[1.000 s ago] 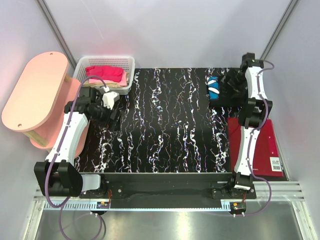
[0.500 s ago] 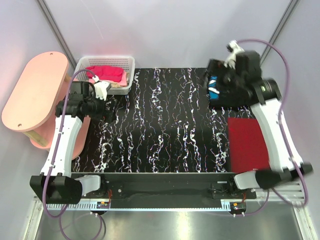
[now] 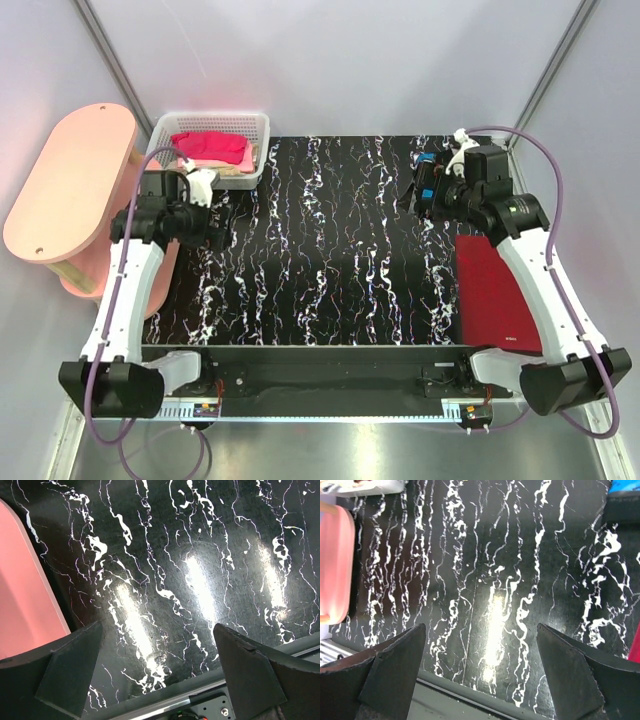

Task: Fold and stack the t-shirts
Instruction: Neatly place the folded tshirt to the corner

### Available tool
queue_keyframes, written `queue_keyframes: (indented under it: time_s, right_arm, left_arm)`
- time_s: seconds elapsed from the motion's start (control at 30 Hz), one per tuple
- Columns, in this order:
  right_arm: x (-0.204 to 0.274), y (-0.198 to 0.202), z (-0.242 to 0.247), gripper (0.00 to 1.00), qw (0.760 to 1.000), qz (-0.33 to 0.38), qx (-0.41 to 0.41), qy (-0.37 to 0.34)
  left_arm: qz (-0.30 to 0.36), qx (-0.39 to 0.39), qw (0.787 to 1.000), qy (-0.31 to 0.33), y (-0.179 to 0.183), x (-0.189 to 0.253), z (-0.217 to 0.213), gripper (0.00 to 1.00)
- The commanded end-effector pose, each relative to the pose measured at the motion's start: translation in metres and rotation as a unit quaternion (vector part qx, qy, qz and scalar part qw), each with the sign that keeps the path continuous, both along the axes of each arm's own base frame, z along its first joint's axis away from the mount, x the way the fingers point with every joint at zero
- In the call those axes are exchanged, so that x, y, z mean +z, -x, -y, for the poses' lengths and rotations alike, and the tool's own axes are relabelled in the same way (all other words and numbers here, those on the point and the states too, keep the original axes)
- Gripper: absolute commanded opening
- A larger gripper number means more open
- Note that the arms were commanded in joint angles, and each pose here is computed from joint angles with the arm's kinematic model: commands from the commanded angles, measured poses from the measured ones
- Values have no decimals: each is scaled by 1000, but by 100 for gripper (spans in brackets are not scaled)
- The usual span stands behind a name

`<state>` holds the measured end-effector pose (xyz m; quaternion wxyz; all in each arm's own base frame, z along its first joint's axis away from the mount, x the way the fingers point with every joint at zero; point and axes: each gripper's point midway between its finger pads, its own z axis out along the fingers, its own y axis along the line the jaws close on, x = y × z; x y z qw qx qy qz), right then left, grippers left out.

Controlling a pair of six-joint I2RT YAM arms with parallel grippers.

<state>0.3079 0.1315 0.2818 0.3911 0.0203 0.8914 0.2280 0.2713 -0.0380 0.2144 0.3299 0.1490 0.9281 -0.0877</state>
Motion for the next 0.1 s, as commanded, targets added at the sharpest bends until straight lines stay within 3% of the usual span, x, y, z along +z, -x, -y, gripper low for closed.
queue_keyframes:
  time_s: [0.0, 0.07]
  right_arm:
    - [29, -5, -11, 99, 998, 47, 20, -28]
    - [30, -6, -12, 100, 998, 47, 24, -31]
  left_arm:
    - [32, 17, 999, -10, 0, 10, -7, 99]
    - [33, 19, 999, -13, 2, 9, -8, 99]
